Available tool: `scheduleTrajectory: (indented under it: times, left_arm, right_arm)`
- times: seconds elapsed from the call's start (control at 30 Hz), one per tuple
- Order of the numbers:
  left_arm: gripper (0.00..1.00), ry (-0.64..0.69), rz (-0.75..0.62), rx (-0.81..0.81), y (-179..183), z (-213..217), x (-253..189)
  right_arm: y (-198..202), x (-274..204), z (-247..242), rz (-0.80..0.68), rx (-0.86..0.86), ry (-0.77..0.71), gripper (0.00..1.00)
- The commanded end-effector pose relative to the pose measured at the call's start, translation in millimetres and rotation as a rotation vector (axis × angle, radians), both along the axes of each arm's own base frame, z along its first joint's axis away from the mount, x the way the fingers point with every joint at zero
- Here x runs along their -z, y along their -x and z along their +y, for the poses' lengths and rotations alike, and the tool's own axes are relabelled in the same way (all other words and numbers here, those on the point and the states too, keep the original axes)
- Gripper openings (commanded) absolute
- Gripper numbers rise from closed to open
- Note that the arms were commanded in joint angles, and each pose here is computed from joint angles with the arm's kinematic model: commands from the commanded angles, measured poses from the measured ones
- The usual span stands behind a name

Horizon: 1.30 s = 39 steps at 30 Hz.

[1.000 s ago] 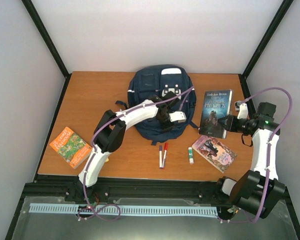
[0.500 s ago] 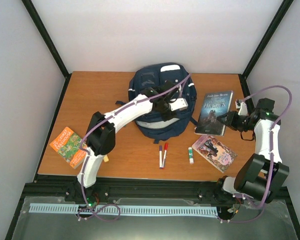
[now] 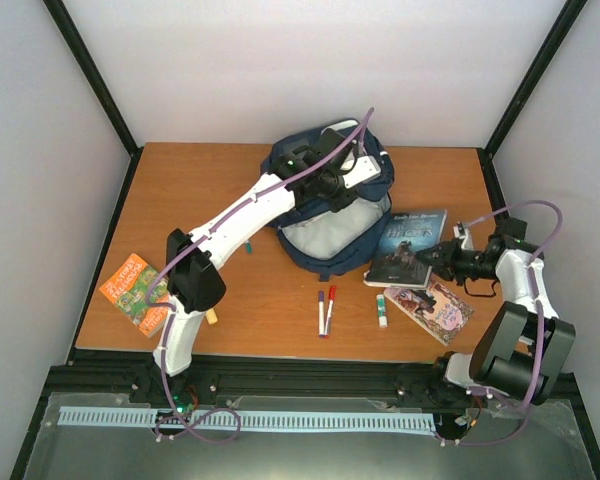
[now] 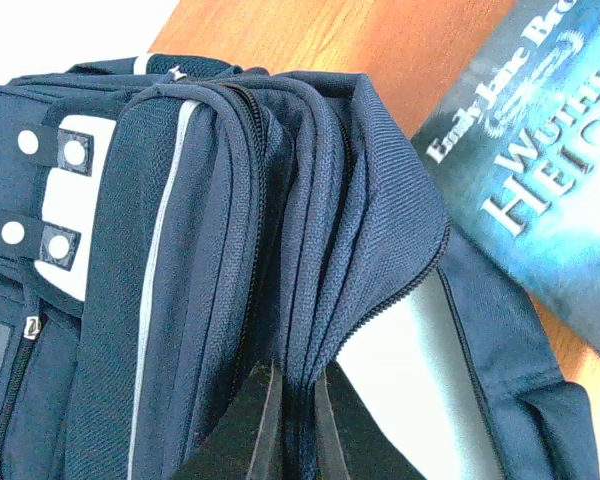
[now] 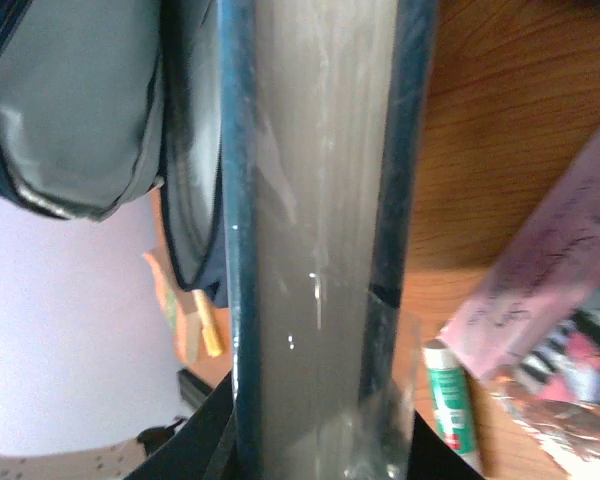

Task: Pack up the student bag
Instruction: Place the book in the student bag.

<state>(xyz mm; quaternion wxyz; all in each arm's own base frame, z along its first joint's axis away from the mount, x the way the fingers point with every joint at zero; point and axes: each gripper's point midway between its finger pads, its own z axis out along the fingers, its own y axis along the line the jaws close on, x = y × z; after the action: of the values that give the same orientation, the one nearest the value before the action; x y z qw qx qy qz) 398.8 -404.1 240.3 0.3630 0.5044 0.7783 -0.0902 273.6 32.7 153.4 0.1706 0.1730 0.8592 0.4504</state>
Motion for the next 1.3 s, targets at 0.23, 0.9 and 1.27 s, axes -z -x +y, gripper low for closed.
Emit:
scheduleTrajectory:
  times: [0.23, 0.9, 1.27]
  left_arm:
    - [0.01, 0.091, -0.072, 0.005, -7, -8, -44]
    - [0.01, 0.142, -0.127, -0.009, -3, 1, -82]
    - [0.01, 0.161, -0.146, -0.019, -3, 5, -98]
  right_arm:
    - [-10, -58, 73, -0.192, -0.268, -0.327, 0.03]
    - [-67, -27, 146, -0.006, -0.426, -0.337, 0.03]
    - [-121, -7, 159, -0.02, -0.374, -0.28, 0.03]
